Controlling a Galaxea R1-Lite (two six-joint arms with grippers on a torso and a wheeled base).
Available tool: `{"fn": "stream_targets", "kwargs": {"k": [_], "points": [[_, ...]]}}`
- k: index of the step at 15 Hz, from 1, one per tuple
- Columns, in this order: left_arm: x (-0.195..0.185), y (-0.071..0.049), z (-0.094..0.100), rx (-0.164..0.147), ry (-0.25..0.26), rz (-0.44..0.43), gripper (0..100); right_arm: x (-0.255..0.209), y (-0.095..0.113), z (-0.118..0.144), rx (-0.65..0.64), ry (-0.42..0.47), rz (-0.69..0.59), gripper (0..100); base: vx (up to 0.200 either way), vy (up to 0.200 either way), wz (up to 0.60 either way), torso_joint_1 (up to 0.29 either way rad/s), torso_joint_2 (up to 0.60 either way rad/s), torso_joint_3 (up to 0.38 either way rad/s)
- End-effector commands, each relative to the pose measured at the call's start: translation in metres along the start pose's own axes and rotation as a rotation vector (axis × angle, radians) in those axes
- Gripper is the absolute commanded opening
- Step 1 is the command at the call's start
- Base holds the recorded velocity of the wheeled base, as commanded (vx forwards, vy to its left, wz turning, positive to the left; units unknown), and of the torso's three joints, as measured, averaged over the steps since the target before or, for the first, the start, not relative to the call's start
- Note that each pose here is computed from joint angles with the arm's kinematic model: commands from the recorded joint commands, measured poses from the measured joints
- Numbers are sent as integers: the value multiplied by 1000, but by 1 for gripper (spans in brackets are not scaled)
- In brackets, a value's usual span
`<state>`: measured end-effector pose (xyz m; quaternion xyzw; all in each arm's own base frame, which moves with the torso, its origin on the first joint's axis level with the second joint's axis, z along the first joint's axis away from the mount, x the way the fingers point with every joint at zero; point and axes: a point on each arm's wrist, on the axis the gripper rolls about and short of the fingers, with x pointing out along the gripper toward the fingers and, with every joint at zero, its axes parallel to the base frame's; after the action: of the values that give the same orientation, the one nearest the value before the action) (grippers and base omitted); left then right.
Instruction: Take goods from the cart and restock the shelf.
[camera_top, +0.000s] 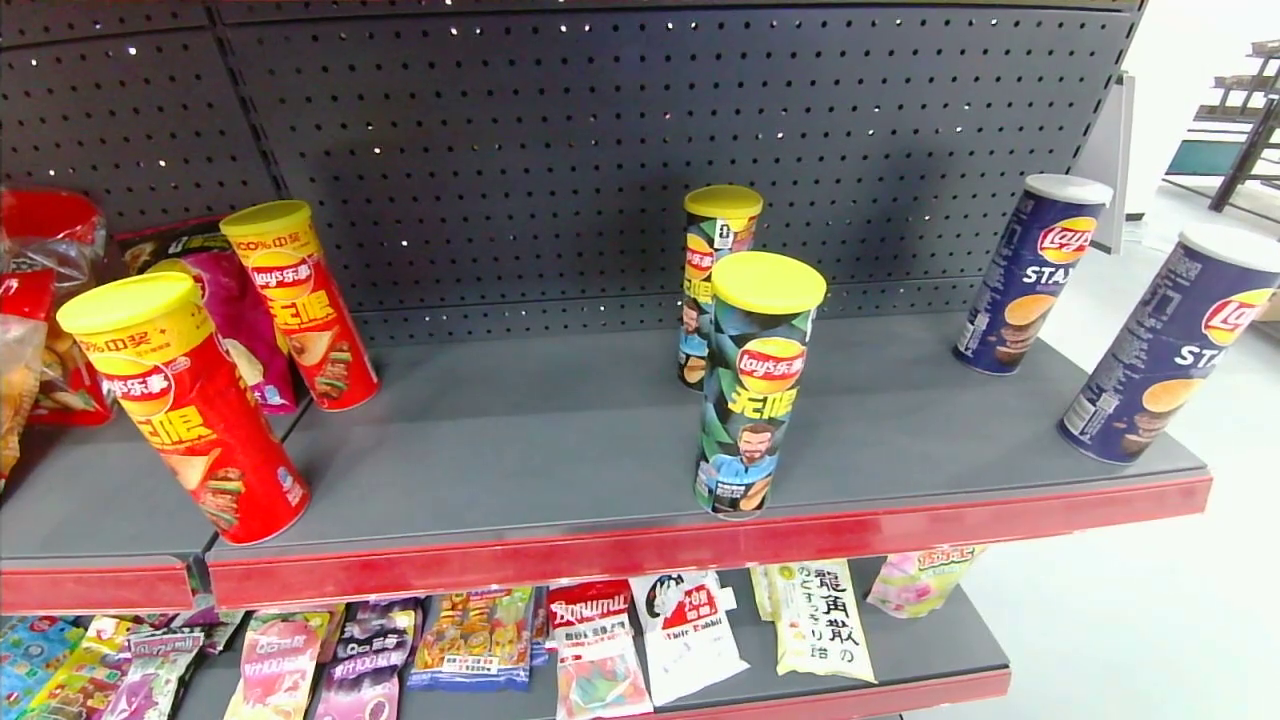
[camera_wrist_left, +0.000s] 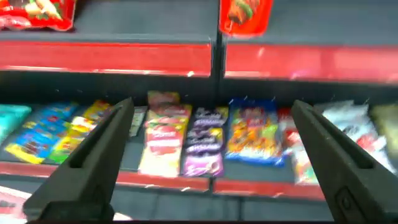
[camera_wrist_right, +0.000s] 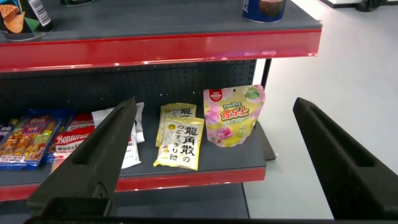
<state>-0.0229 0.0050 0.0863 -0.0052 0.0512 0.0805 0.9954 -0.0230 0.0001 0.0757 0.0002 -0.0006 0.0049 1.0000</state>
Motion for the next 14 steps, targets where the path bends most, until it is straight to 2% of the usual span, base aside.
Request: {"fn": "stream_targets", "kwargs": {"k": [1,2,3,4,5,7,9,10,11,12,14], "points": [[5,-3,-4,-112,-94,-95,100,0,0,0,0,1,1,100,0,0,0,0,0,0],[4,-4,-5,-102,-70,-130,100,0,0,0,0,1,1,100,0,0,0,0,0,0],[4,-5,-5,-58,-73,-153,100,0,0,0,0,1,1,100,0,0,0,0,0,0],[3,-5,-9,18,-57,-178,100,0,0,0,1,1,2,100,0,0,0,0,0,0],[3,-6,-10,41,-54,-169,100,0,0,0,3,0,2,100,0,0,0,0,0,0],[5,-6,-9,36,-26,-119,100,0,0,0,1,1,1,100,0,0,0,0,0,0],[5,-6,-9,31,-35,-125,100,0,0,0,3,1,1,100,0,0,0,0,0,0],[0,-5,-11,5,-99,-171,100,0,0,0,1,1,4,100,0,0,0,0,0,0],[0,-5,-11,2,-99,-169,100,0,0,0,1,1,4,100,0,0,0,0,0,0],[0,-5,-11,-34,-96,-162,100,0,0,0,3,1,2,100,0,0,0,0,0,0],[0,-5,-10,-20,-99,-163,100,0,0,0,1,0,2,100,0,0,0,0,0,0]]}}
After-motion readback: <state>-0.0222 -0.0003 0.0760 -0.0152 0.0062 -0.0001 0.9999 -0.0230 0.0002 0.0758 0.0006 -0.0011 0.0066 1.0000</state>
